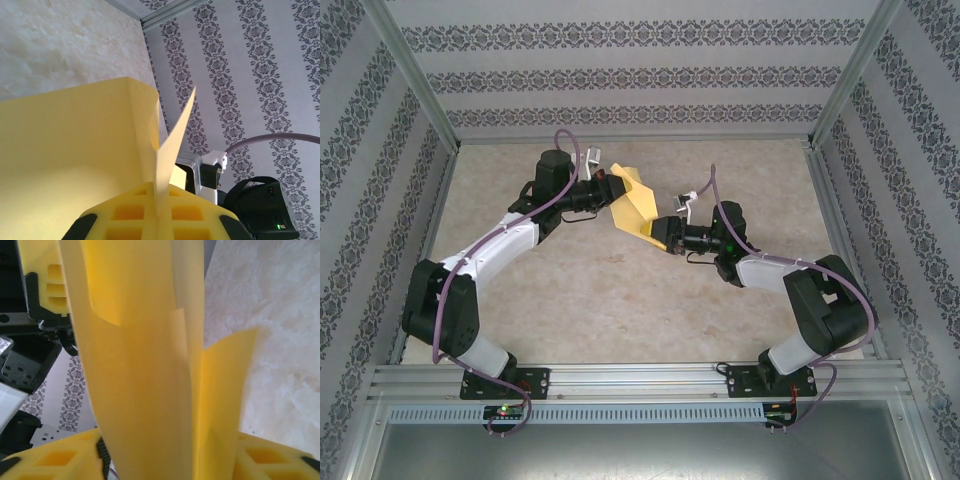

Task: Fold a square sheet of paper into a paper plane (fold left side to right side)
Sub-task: Turn over the paper at the center of the table.

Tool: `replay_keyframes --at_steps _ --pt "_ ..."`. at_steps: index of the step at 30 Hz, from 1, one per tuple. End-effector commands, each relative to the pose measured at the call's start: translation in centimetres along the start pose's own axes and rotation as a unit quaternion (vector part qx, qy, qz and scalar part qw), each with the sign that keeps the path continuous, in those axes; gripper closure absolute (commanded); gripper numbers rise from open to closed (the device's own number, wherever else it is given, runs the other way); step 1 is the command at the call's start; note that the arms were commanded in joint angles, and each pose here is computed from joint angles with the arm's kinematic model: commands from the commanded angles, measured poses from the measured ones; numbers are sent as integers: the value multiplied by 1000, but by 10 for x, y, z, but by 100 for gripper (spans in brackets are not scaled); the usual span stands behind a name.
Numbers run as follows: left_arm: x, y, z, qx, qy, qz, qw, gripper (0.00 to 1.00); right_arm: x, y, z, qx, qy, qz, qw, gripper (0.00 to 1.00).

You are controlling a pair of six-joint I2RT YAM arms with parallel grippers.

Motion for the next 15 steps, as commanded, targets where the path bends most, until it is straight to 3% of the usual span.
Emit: replay_keyframes --at_steps 1,9,12,14,15 --pt "-7 -2 -8 6 17 -11 1000 100 1 -4 11 -32 -18 -1 999 55" --pt "-5 1 2 1 -1 -6 1000 98 -8 0 11 -48 17 -15 999 86" --pt "-5 3 7 2 -12 1 1000 78 -12 3 12 -53 45 -22 997 96" --pt "-8 5 11 7 -27 7 1000 57 -16 6 12 -61 75 -28 995 97" --pt "-11 7 13 8 -41 11 999 52 -18 7 12 -66 91 -31 993 97"
Point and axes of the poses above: each hand's point on the last joint's axis, 136 mm out from that joint toward the fingers, its own x axis out along the fingers, its own z axis along the line the jaws close on, y = z × x, the point moved 10 cm from there along -x, back along the fingers, and after that the axes turned 11 degrees about x, right-handed, at the moved point
